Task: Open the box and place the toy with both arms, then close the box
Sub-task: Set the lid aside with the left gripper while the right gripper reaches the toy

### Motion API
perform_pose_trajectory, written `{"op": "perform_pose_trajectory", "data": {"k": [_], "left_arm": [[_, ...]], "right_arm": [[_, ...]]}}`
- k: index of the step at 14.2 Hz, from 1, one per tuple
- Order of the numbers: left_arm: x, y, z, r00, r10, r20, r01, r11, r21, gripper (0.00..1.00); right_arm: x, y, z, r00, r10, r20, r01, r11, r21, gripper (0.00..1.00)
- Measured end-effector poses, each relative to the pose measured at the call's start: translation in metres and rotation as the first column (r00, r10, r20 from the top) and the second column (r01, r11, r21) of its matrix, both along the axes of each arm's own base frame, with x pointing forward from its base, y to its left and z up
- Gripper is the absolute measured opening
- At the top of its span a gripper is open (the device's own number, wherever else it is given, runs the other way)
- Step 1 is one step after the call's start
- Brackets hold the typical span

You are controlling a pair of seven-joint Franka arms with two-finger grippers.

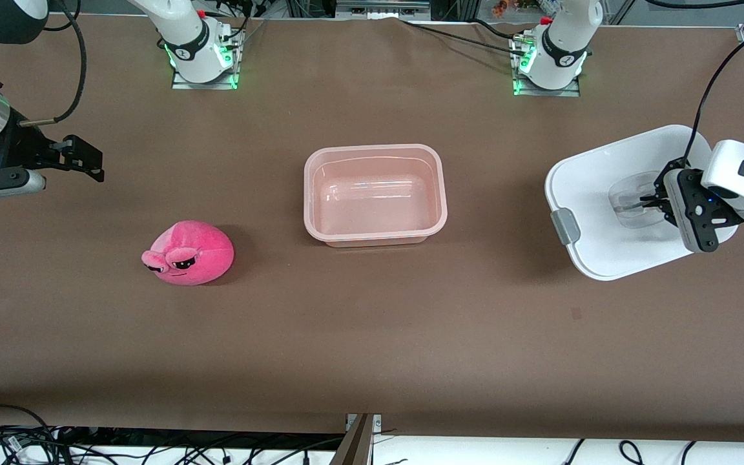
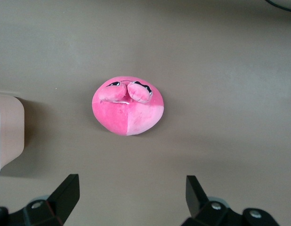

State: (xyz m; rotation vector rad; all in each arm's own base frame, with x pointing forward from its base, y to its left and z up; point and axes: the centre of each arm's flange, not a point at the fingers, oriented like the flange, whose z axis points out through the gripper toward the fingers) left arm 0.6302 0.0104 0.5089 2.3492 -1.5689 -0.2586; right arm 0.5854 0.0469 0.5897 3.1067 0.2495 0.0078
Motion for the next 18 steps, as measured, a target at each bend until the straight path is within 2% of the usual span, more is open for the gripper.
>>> {"op": "perform_pose_trajectory", "data": {"k": [6,8,11,14,18], "left_arm": [[0.001,0.007,-0.002,1.0,0.002,-0.002,-0.002,1.0,-0.004,0.07],[0.001,0.007,-0.002,1.0,0.002,-0.002,-0.002,1.0,-0.004,0.07],[0.001,0.005,-0.002,1.0,-0.002,-0.001,0.002,1.0,-0.006,0.07],[0.0,0.001,-0.001,1.0,-0.009,0.0,0.009,1.0,-0.008,0.07],[0.001,-0.002,0.0,1.0,-0.015,0.002,0.015,1.0,-0.01,0.07]], "right_arm": [[0.014,0.011,-0.036,0.998,0.022,-0.055,-0.022,1.0,-0.01,1.0],[0.025,0.013,-0.07,0.995,0.024,-0.092,-0.025,1.0,-0.017,1.0],[0.048,0.018,-0.149,0.993,0.026,-0.113,-0.029,0.999,-0.02,1.0],[0.046,0.021,-0.212,0.994,0.026,-0.107,-0.028,1.0,-0.011,1.0],[0.033,0.031,-0.255,0.995,0.047,-0.084,-0.048,0.999,-0.006,1.0]]}}
